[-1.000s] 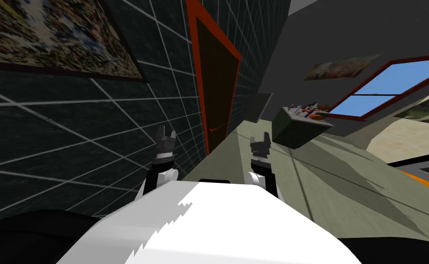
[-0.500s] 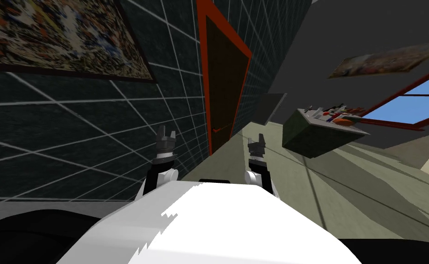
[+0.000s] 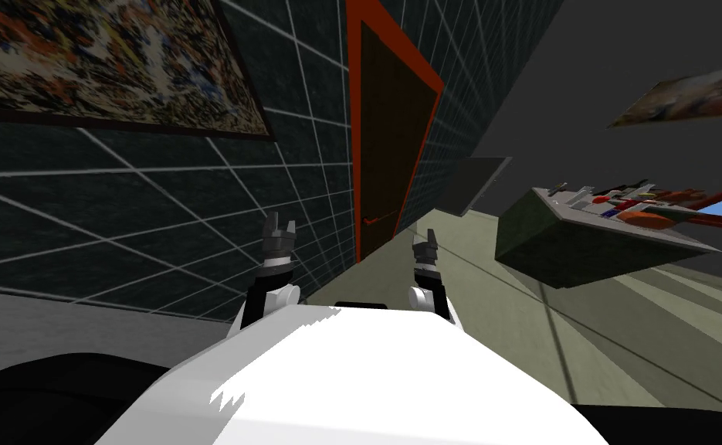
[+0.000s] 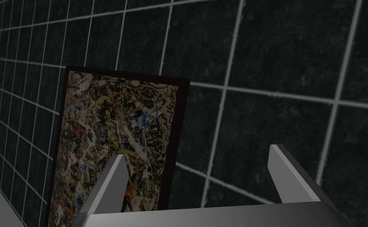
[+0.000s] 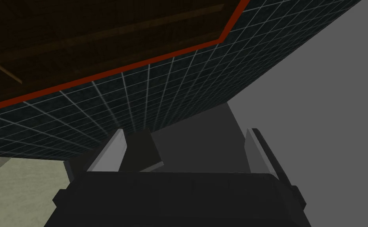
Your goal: Pull the door open
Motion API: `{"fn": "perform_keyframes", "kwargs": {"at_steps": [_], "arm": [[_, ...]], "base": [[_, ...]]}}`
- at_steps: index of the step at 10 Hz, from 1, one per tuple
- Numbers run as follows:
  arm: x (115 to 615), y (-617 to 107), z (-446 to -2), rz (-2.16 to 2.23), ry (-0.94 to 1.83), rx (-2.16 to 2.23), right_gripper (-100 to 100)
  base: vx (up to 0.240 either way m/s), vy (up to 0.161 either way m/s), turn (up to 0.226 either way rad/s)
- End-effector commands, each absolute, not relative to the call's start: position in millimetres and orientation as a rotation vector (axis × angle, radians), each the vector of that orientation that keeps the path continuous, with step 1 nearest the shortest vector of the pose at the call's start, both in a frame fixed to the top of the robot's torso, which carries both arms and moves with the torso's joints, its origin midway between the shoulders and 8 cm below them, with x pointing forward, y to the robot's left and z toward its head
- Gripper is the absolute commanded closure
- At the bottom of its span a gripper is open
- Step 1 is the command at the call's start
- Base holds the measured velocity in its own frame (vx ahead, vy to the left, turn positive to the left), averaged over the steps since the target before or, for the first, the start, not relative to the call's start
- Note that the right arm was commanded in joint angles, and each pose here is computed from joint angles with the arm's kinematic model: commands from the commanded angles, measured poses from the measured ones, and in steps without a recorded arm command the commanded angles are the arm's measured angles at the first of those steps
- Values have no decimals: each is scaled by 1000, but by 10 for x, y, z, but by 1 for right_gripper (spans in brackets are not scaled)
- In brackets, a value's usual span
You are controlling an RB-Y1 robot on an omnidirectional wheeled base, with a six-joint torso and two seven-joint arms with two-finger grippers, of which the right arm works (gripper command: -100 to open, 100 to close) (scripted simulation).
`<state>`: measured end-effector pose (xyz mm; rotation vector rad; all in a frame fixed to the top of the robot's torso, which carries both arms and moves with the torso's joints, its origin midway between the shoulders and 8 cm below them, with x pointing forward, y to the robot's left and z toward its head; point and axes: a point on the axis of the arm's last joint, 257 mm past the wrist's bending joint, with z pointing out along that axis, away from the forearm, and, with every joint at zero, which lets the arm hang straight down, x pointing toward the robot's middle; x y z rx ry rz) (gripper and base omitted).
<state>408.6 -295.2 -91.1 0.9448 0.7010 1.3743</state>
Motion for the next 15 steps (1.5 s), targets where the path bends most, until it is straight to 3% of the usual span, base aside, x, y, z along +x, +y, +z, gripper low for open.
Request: {"fn": "perform_keyframes", "kwargs": {"at_steps": [1, 15], "arm": [[4152, -2946, -1031, 1374, 718, 952, -100], [4519, -2954, -1938, 1342, 843, 1032, -100]], "base": [[64, -77, 210], [34, -53, 121]]}}
